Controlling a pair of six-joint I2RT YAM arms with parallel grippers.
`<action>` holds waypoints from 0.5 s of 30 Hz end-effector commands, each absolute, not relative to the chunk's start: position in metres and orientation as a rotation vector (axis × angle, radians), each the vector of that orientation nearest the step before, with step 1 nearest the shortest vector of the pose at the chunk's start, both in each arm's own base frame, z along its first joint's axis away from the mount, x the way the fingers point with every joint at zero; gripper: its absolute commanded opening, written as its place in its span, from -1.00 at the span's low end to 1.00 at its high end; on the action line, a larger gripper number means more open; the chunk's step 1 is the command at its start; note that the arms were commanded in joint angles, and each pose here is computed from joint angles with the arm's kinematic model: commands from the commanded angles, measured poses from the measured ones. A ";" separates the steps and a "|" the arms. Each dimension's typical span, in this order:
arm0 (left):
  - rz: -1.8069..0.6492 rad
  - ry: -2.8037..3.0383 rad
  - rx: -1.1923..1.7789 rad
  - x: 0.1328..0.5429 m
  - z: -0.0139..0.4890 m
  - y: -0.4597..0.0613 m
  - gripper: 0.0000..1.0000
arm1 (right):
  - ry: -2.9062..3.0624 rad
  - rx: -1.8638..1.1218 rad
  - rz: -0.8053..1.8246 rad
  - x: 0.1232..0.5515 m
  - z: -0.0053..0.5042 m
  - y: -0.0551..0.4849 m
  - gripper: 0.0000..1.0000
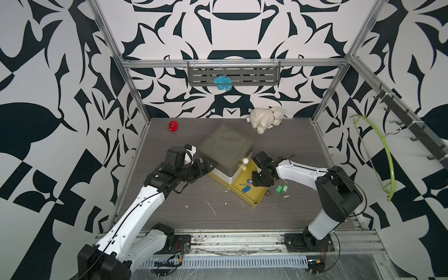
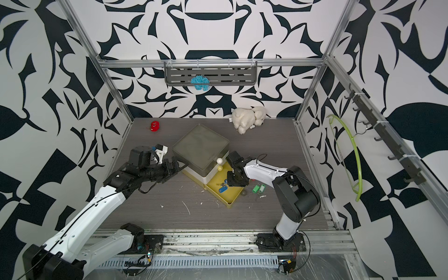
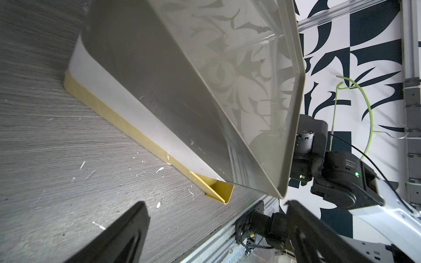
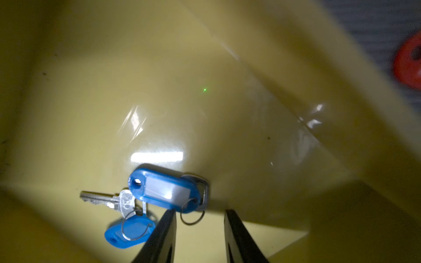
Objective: Take the keys out of the drawer
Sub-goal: Pick up the key from the drawer.
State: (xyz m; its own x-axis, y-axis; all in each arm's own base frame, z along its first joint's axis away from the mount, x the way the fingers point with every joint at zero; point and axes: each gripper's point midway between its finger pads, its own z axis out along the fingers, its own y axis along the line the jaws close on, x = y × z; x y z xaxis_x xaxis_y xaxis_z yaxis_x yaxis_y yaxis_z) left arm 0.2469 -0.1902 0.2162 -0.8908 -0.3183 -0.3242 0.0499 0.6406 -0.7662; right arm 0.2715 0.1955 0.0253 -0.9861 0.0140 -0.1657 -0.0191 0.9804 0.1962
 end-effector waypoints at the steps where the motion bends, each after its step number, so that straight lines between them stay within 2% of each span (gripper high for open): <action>1: -1.152 2.427 -0.210 0.243 0.216 -0.188 0.98 | 2.970 -0.035 0.270 0.272 0.026 0.195 -0.18; 10: -1.152 2.427 -0.212 0.240 0.215 -0.186 0.98 | 2.970 -0.064 0.228 0.277 0.024 0.196 -0.22; 15: -1.149 2.430 -0.213 0.238 0.214 -0.185 0.98 | 2.973 -0.068 0.222 0.280 0.023 0.199 -0.39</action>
State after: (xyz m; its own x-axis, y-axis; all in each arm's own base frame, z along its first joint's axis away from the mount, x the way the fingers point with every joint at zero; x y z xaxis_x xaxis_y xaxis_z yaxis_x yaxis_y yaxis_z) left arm 0.2443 -0.1890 0.2212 -0.8843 -0.3217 -0.3384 0.0636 0.6351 -0.7698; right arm 0.2795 0.2004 0.0219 -0.9861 -0.0181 -0.1649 -0.0473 0.9834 0.1751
